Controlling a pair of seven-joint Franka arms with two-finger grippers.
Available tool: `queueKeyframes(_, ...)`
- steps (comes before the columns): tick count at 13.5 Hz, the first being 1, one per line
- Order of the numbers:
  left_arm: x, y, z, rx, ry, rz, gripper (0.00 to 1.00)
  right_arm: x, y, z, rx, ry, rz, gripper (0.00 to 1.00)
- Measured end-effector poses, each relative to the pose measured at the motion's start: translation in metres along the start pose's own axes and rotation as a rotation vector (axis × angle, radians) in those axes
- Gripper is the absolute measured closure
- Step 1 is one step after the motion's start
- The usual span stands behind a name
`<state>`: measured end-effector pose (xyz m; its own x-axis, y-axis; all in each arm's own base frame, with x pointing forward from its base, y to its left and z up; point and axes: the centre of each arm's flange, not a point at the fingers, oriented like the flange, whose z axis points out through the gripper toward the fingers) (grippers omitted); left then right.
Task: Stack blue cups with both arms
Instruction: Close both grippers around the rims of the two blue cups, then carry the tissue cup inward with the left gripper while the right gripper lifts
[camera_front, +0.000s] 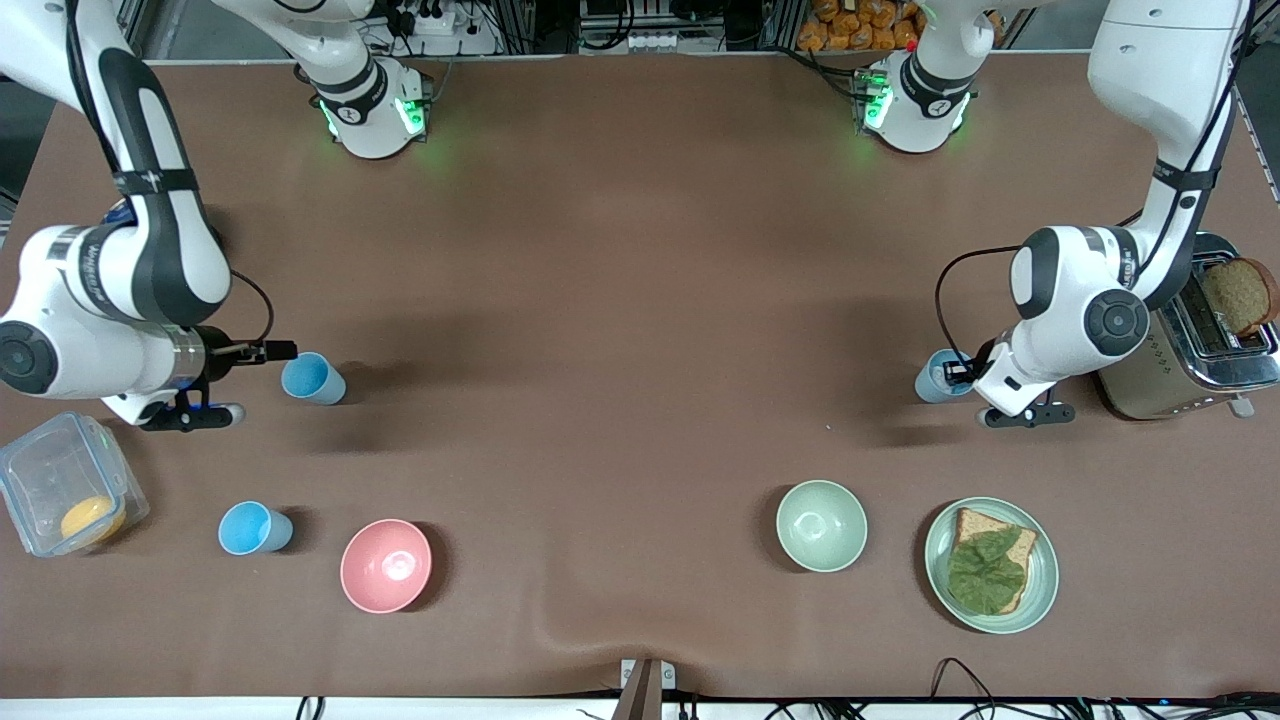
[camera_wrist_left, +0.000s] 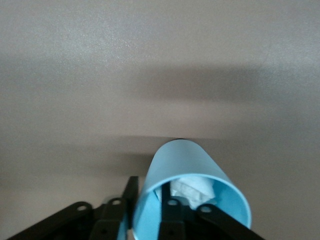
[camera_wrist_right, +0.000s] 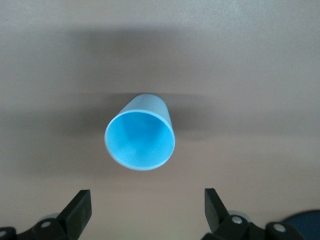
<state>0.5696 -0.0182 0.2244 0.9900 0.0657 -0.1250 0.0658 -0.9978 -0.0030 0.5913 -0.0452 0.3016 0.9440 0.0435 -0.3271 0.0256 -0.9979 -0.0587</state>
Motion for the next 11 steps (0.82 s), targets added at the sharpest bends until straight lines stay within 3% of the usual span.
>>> queueKeyframes(2, 0.003, 0.000, -0.005, -0.001, 0.012, 0.000, 0.97, 0.008, 0.011, 0.023, 0.005, 0.012, -0.017, 0.00)
queueKeyframes(7, 0.007, 0.027, -0.047, -0.017, 0.091, 0.041, 0.97, 0.023, 0.035, 0.061, 0.017, 0.027, -0.020, 0.00)
queueKeyframes(11, -0.010, 0.123, -0.083, -0.080, 0.140, 0.050, 0.97, 0.030, 0.034, 0.077, 0.019, 0.026, -0.024, 0.00)
